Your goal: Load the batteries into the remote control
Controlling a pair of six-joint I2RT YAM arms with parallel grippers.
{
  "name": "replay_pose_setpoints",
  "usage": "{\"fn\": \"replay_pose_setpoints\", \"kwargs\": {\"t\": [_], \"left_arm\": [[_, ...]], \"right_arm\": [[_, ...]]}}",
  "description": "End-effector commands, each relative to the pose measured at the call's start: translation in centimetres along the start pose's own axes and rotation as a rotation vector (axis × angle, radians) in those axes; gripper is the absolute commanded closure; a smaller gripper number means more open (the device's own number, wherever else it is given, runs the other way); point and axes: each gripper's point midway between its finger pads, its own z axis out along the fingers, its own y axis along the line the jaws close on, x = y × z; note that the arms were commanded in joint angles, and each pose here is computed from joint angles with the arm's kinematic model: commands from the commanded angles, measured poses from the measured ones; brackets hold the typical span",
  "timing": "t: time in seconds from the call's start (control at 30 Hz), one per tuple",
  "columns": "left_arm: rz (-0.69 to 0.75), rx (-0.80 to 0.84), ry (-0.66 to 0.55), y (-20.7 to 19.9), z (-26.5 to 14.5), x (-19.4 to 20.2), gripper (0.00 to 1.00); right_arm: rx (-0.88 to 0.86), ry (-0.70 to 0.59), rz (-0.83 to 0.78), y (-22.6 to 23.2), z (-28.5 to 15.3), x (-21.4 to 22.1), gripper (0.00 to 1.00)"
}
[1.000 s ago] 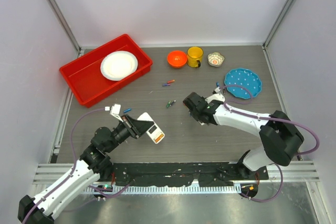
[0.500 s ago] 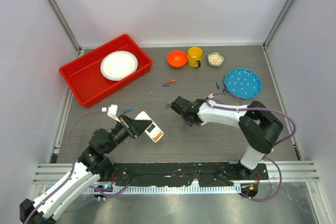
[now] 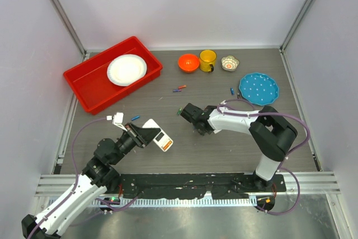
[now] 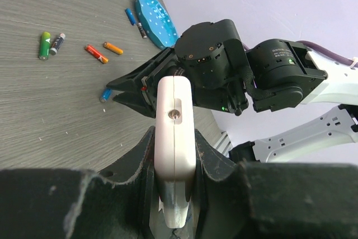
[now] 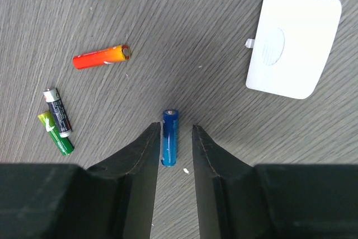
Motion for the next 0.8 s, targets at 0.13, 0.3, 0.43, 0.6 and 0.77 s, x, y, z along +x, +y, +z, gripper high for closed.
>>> {"fn": "replay_pose_setpoints", "kwargs": {"t": [0.13,0.3,0.43,0.6,0.77], "left_arm": [[-0.008,0.020,-0.007,-0.6,0.1,-0.2,1.00],[-0.008,0.023,-0.011,-0.7,0.0,-0.3,1.00],[-0.006,0.023,-0.013,-0.8,0.1,-0.4,1.00],[-0.007,0.036,-0.002,-1.0,0.2,-0.2,1.00],[-0.008,0.050,0.046,-1.0,0.6,0.7,1.00]], "right_arm": [[-0.012,-0.006,-0.077,0.4,-0.8,-0.3,0.60],[-0.156,-0.059,-0.179,4.4,-4.6,-2.9,0.45],[-0.258,-0.163,-0.396,5.9,-6.9,-5.9,0.25],[-0.447,-0.196,-0.939,6.4,-7.1,-5.2,0.35],[-0.447,-0.110,-1.259,3.8,-5.4,-3.3,0.35]]}}
